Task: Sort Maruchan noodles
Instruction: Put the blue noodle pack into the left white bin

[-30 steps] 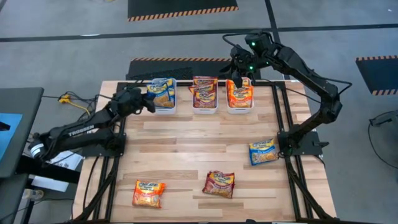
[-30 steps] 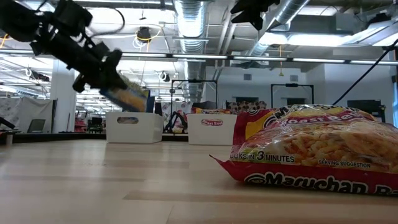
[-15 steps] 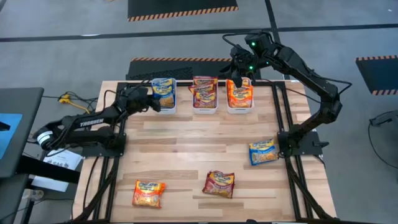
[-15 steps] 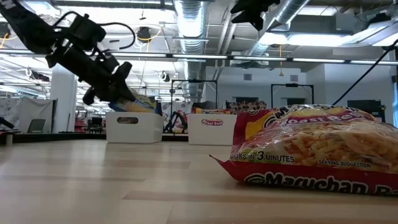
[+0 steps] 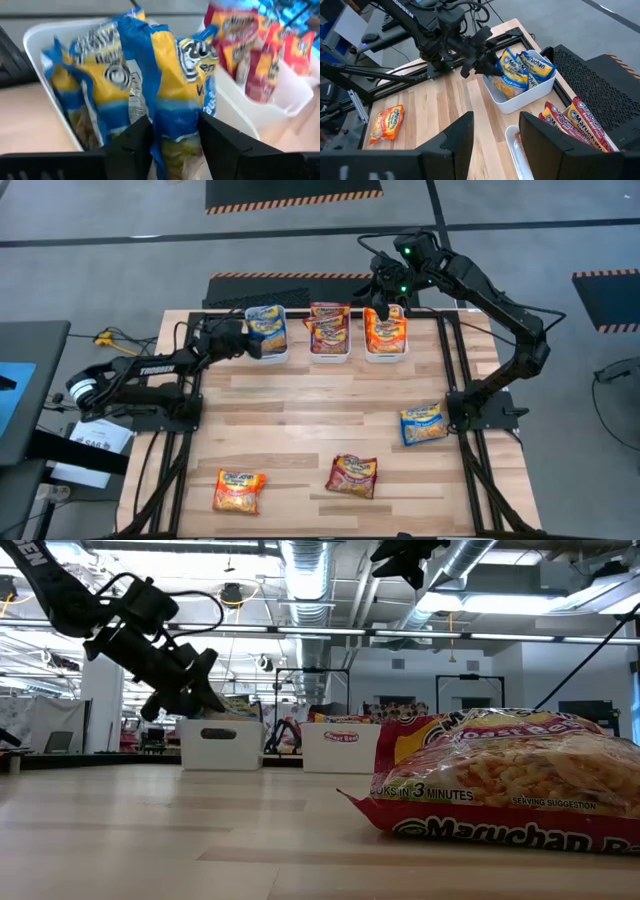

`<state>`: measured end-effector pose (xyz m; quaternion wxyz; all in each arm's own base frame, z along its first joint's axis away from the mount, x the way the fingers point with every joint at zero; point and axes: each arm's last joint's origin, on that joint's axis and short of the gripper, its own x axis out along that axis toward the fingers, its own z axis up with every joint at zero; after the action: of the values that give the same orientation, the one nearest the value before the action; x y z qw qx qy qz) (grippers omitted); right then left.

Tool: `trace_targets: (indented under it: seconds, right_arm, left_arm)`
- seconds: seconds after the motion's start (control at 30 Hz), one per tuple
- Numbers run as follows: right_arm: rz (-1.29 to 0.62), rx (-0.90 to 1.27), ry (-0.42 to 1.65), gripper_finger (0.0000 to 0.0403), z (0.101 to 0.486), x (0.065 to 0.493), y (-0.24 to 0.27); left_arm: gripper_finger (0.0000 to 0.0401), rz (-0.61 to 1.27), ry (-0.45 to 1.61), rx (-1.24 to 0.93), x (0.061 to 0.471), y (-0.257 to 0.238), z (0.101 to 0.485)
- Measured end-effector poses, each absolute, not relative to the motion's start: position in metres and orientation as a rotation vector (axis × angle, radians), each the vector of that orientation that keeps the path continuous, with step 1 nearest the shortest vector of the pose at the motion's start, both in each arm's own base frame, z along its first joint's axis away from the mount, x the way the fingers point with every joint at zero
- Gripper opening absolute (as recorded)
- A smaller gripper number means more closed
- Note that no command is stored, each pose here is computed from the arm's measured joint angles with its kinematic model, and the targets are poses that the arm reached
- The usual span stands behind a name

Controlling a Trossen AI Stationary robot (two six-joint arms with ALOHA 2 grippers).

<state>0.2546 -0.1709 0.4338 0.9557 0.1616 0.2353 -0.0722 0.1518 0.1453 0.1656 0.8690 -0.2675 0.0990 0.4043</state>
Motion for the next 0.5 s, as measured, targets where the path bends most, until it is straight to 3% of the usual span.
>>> trace_targets:
  seconds: [0.27, 0.5]
  right_arm:
    - [-0.146, 0.328, 0.478, 0.0182, 0.4338, 0.2547, -0.1708]
    - [-0.146, 0.328, 0.478, 0.0182, 0.4338, 0.2547, -0.1708]
  left_arm:
    - [0.0201, 0.798, 0.234, -0.666, 0.1477, 0.1463, 0.1608]
    - [0.0214, 0.686, 0.244, -0.777, 0.1471, 0.1450, 0.1593]
